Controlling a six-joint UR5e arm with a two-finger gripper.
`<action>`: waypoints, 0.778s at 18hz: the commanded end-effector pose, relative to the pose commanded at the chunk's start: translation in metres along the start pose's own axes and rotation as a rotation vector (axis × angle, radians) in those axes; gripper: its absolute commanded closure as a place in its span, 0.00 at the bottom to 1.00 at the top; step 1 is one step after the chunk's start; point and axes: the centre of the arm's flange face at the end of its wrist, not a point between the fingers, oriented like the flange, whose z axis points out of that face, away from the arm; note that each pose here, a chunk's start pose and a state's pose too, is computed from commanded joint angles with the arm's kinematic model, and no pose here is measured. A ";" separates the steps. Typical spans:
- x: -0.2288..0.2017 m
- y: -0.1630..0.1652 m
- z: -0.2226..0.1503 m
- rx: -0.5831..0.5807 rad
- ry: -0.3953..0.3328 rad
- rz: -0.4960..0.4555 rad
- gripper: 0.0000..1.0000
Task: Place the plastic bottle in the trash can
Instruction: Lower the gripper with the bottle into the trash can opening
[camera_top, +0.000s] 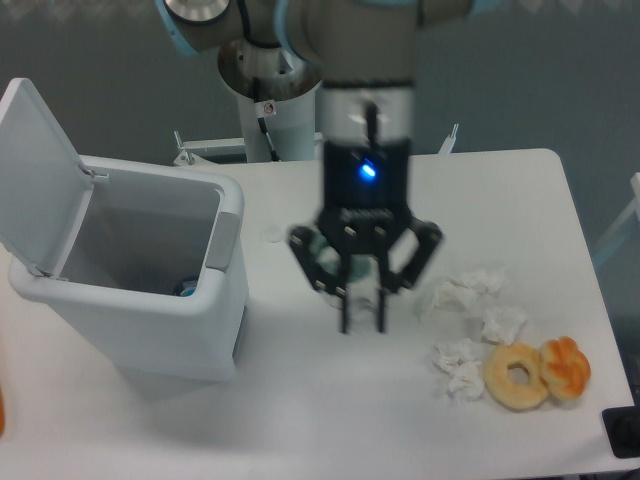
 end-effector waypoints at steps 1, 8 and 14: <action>0.014 0.002 -0.004 0.001 0.014 0.009 0.92; 0.059 0.014 0.010 0.004 0.071 0.062 0.88; 0.073 0.018 0.020 -0.006 0.091 0.084 0.72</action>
